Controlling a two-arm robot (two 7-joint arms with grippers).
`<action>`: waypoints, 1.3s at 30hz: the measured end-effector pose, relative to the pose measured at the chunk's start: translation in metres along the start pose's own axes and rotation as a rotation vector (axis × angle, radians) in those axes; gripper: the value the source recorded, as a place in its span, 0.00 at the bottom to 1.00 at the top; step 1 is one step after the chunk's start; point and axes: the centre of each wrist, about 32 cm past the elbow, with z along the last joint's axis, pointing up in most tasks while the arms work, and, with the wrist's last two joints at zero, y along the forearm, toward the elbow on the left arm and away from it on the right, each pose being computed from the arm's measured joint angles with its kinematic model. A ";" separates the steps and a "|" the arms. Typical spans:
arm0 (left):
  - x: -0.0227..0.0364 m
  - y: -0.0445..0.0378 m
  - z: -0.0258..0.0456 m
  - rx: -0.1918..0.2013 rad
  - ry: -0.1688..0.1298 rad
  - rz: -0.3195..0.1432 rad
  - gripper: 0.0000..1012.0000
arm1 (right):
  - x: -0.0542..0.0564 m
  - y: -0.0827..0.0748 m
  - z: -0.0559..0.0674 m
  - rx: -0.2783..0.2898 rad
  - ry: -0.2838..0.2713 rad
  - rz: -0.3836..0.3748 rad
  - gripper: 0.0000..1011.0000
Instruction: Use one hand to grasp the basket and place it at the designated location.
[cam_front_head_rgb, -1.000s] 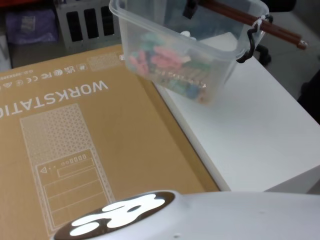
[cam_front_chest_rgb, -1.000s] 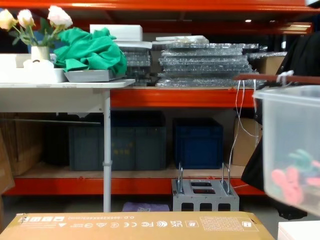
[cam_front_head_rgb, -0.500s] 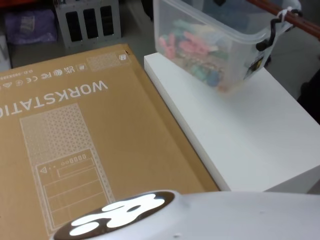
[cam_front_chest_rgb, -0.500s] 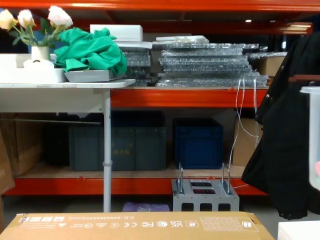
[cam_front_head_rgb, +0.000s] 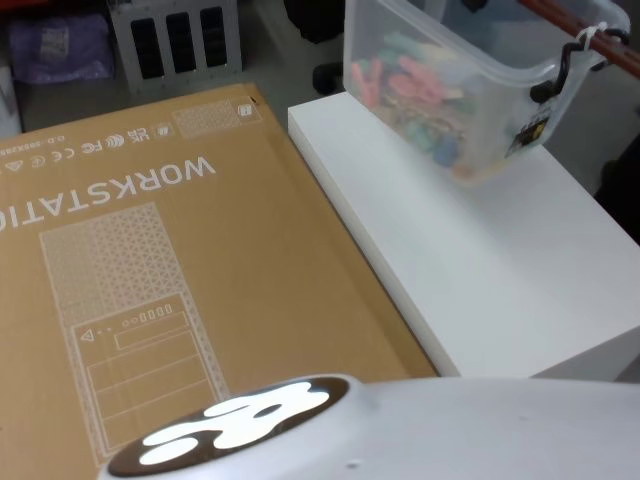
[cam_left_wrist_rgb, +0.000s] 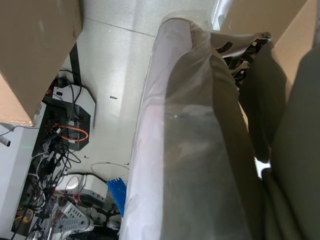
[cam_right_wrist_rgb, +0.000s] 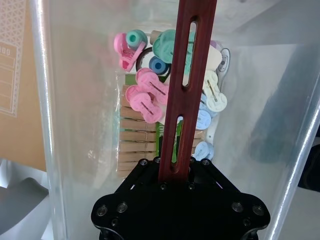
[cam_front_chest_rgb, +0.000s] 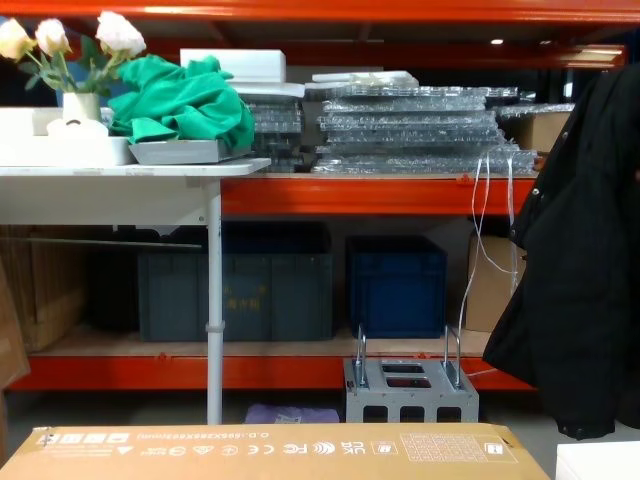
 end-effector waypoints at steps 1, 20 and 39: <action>0.0000 0.0000 0.0000 0.000 0.000 0.000 0.00 | 0.000 0.001 -0.001 0.000 0.008 0.002 0.10; 0.0000 0.0000 0.0000 0.000 0.000 0.000 0.00 | 0.000 0.020 -0.017 -0.023 0.145 0.044 0.10; 0.0000 0.0000 0.0000 0.000 0.000 0.000 0.00 | -0.012 0.043 -0.040 -0.014 0.240 0.105 0.10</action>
